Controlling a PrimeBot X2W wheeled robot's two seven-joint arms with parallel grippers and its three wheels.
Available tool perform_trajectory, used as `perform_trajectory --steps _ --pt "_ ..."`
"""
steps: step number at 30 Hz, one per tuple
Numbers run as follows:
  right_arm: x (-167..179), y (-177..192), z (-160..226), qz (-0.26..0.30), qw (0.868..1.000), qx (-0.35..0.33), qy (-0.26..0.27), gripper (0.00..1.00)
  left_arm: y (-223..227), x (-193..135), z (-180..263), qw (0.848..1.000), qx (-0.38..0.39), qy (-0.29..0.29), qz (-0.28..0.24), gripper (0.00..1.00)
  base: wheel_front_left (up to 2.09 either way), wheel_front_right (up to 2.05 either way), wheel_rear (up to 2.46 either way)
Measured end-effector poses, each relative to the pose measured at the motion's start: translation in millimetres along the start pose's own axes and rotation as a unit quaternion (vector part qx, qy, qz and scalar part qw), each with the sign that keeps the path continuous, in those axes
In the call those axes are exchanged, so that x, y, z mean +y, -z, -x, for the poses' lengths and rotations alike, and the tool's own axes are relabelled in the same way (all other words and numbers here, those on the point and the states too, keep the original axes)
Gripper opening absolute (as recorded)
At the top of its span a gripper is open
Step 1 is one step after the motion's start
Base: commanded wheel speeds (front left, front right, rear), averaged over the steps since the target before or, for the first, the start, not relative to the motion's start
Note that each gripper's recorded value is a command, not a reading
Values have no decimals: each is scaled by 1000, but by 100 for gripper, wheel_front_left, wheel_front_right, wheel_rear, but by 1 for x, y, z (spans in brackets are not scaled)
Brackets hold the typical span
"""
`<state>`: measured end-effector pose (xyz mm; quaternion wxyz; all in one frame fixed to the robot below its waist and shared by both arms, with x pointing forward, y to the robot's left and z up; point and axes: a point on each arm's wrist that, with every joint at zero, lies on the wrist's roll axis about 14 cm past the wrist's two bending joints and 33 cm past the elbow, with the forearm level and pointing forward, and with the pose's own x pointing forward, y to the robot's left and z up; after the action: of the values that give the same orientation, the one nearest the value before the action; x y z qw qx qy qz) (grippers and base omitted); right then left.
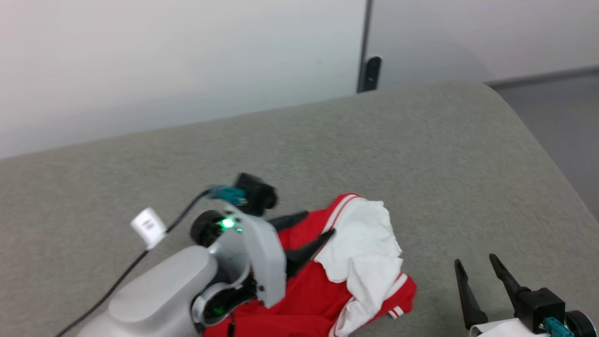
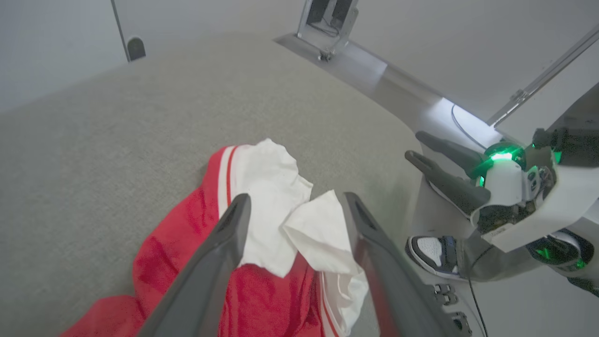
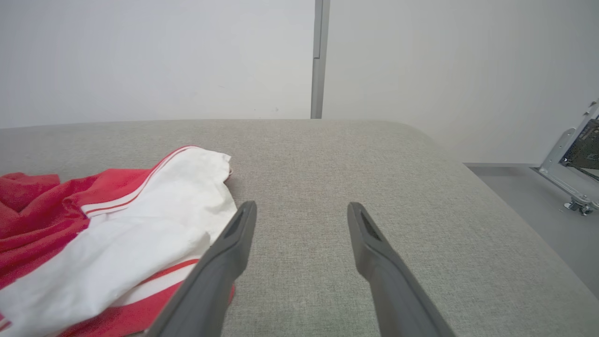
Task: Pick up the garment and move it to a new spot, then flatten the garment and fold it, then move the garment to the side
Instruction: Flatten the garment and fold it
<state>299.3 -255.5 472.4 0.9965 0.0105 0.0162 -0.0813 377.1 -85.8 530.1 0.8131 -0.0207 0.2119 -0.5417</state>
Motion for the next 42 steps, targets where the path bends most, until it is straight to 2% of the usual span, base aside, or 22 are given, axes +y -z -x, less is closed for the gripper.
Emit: perform_trajectory --steps 4,10,18,22,25,32,38,42 --pt "12 -6 -4 4 1000 -11 -24 100 -11 19 22 995 -84 -44 0 100 0 0 0" --pt "28 -16 -9 9 998 -28 -55 100 -10 41 56 979 -176 -105 -3 100 0 0 0" --pt "48 -20 -13 13 995 -35 -89 100 7 55 92 958 -224 -178 13 100 0 0 0" --pt "58 -23 -14 14 993 -41 -106 100 -1 62 118 935 -275 -223 20 100 0 0 0" --pt "66 -25 -15 16 992 -45 -120 100 14 64 135 924 -282 -256 22 100 0 0 0" --pt "80 -28 -15 18 988 -51 -141 100 19 69 181 881 -336 -333 25 100 0 0 0" --pt "86 -38 -13 20 986 -67 -152 100 27 65 209 856 -348 -381 -1 100 0 0 0" --pt "79 -46 -11 30 986 -82 -143 100 26 62 225 846 -346 -405 -36 100 0 0 0"
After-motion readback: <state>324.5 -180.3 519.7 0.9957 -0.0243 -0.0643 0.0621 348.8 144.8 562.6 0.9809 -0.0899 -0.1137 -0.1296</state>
